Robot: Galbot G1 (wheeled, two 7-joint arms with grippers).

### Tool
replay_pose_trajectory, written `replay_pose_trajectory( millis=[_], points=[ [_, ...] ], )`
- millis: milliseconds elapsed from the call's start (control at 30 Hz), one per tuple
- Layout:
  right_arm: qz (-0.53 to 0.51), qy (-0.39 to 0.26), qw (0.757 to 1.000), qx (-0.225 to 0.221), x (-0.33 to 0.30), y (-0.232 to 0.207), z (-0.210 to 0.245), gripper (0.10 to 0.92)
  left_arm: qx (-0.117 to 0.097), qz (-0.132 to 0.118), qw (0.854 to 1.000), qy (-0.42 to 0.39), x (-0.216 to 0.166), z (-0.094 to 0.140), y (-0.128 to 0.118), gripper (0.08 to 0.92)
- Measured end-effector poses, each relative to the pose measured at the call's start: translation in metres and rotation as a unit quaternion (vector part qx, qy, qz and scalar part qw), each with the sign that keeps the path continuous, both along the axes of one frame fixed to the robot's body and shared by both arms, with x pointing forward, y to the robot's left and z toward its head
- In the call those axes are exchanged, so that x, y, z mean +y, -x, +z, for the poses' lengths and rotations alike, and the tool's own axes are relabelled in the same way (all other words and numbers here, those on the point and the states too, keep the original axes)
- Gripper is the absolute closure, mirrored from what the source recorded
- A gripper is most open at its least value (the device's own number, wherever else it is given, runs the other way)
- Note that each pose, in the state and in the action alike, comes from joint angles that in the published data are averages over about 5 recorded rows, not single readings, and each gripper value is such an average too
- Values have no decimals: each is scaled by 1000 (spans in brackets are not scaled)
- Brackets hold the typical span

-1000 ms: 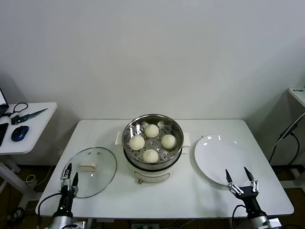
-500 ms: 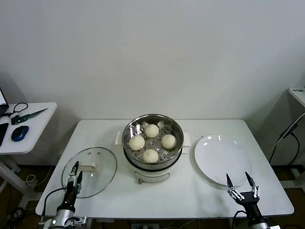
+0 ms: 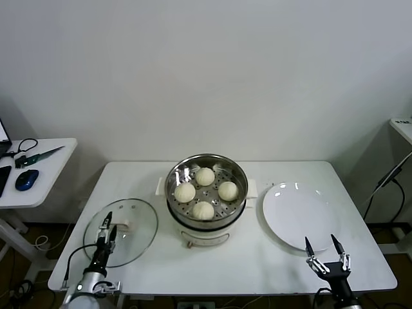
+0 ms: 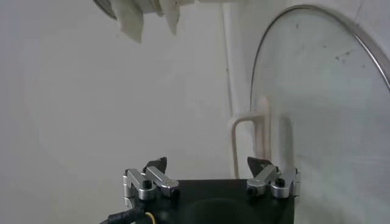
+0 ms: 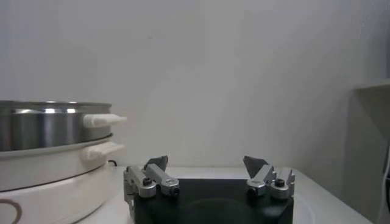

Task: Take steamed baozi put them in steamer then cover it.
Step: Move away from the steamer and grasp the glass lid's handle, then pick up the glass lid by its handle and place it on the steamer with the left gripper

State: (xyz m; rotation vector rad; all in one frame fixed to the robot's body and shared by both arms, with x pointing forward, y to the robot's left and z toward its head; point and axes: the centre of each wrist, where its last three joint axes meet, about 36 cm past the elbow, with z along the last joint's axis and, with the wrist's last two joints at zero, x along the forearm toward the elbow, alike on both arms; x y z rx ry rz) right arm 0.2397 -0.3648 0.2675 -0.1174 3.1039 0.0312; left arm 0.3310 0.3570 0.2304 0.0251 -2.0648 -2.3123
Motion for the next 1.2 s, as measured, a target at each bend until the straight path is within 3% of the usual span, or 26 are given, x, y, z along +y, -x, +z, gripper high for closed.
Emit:
replay_pose_trajectory(
  millis=[267,967,1067,1200],
  points=[
    [1,-2,1000,-5,5,2,2,200,-2,5,1000,0,5,-7,-13,212],
    [4,-3,1000,-10,11,0,2,200,9,5,1000,5,8,-18,-15,813],
    [5,-4,1000,-11,12,0,2,200,8,4,1000,9,7,-17,-15,861],
    [5,-4,1000,-10,13,0,3,200,8,5,1000,17,6,-11,-14,865]
  ],
)
